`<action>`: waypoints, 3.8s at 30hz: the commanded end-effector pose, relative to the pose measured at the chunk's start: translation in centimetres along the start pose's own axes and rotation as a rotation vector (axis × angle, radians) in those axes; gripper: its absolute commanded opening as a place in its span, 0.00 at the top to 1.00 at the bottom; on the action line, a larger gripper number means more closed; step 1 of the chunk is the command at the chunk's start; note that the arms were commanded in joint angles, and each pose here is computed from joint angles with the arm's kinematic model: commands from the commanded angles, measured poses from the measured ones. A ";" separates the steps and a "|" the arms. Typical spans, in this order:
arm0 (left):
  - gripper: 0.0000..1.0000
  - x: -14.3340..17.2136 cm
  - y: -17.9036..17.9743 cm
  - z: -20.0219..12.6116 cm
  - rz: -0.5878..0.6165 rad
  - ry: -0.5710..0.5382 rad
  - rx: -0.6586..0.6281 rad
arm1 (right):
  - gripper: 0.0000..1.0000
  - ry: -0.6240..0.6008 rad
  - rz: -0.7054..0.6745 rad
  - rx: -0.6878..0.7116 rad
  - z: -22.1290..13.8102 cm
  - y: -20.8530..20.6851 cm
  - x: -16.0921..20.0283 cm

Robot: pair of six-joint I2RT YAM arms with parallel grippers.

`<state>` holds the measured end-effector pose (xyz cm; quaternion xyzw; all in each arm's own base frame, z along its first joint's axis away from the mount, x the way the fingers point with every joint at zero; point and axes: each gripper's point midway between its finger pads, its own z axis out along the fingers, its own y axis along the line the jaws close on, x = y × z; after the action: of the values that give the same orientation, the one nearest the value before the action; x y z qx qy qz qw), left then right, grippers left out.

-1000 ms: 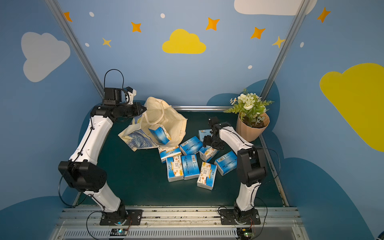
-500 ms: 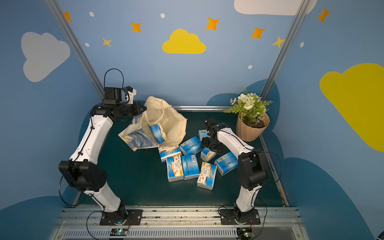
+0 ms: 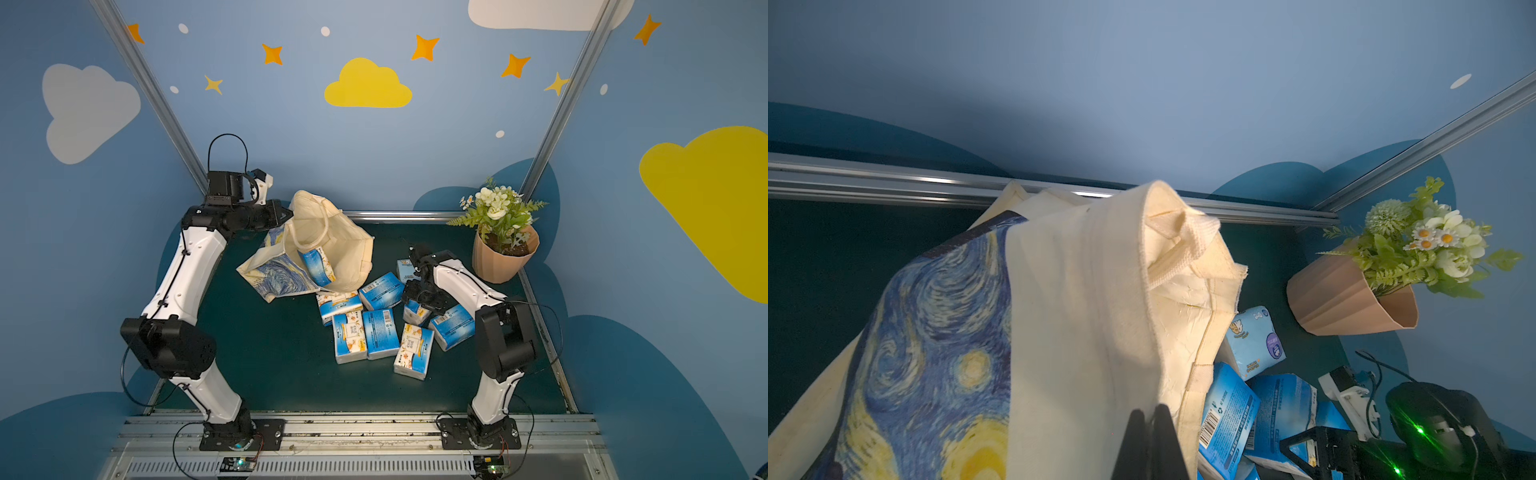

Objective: Put tissues into the canvas bag
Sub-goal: Pick up the pack of facial tissues from the center of the board, then place the pack of facial tissues in the canvas bag, then pick up the pack of facial tissues from the center of the board.

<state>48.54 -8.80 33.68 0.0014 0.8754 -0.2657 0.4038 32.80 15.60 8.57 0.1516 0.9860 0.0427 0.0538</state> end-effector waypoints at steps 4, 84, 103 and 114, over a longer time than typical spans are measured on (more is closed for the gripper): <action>0.96 -0.9 -0.2 0.0 0.030 -0.010 0.010 | 0.08 -0.007 0.005 0.005 0.5 0.8 -1.5; 0.96 -0.5 -1.9 2.5 -0.014 0.059 0.080 | 0.32 -0.410 -0.761 -0.531 -5.5 29.6 -8.5; 0.96 0.2 -1.7 2.3 -0.013 0.073 0.072 | 0.22 -0.495 -0.606 -0.392 -14.8 17.9 -10.5; 0.96 0.8 -1.7 2.0 0.008 0.085 0.069 | 0.16 -0.206 -0.271 -0.005 -10.9 -1.5 -4.4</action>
<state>49.43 -11.69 32.59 0.0218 0.8817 -0.3028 0.3611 39.46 13.91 22.95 -0.0067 0.9677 0.0736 0.2410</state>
